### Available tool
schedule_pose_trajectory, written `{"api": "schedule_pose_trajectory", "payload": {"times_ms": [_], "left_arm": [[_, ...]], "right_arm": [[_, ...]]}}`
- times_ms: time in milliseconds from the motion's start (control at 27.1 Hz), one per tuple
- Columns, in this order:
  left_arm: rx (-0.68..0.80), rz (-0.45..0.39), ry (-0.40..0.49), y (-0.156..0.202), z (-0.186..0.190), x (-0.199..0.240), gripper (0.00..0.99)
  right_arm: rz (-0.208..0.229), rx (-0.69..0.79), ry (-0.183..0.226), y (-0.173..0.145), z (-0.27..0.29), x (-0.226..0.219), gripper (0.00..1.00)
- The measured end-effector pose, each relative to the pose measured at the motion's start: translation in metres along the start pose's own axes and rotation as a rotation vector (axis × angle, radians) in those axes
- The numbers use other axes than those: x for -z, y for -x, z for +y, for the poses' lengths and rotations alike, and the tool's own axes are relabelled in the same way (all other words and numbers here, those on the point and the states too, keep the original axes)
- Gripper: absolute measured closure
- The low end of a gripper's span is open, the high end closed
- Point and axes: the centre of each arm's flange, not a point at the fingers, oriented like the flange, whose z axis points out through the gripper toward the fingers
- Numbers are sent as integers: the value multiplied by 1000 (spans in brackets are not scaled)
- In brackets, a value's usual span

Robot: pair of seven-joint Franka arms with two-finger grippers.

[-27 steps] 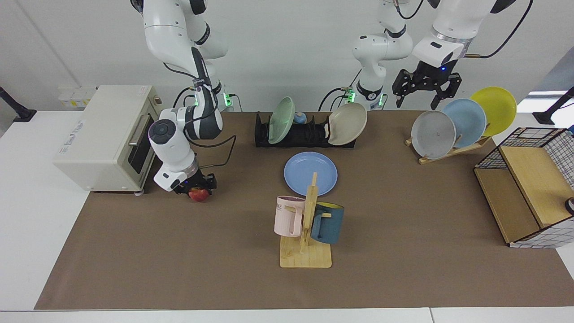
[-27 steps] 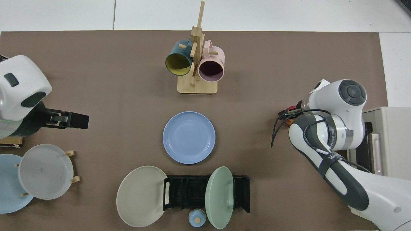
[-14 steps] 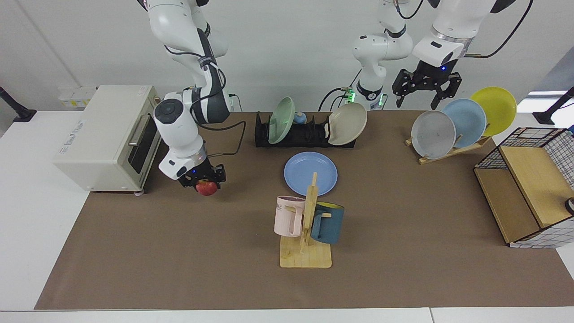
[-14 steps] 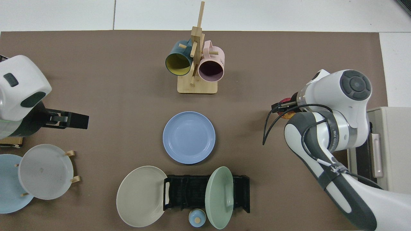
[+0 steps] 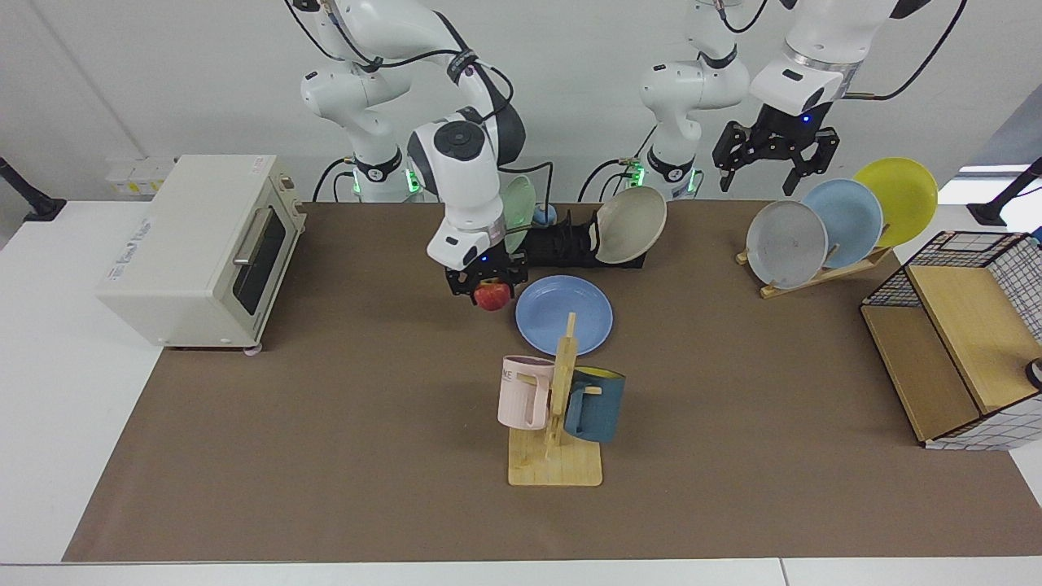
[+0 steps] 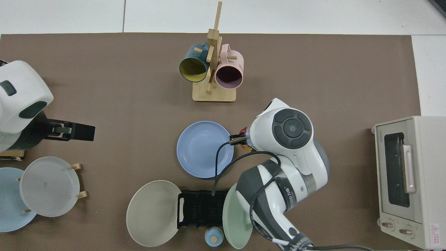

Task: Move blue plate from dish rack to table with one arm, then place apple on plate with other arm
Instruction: 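Carry the apple with the right gripper over the blue plate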

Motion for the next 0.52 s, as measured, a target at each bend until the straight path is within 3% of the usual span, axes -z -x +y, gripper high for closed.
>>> {"api": "schedule_pose_trajectory", "payload": {"times_ms": [516], "left_arm": [[0, 1, 0, 0, 0, 1, 0]], "right_arm": [[8, 64, -20, 11, -90, -56, 286]]}}
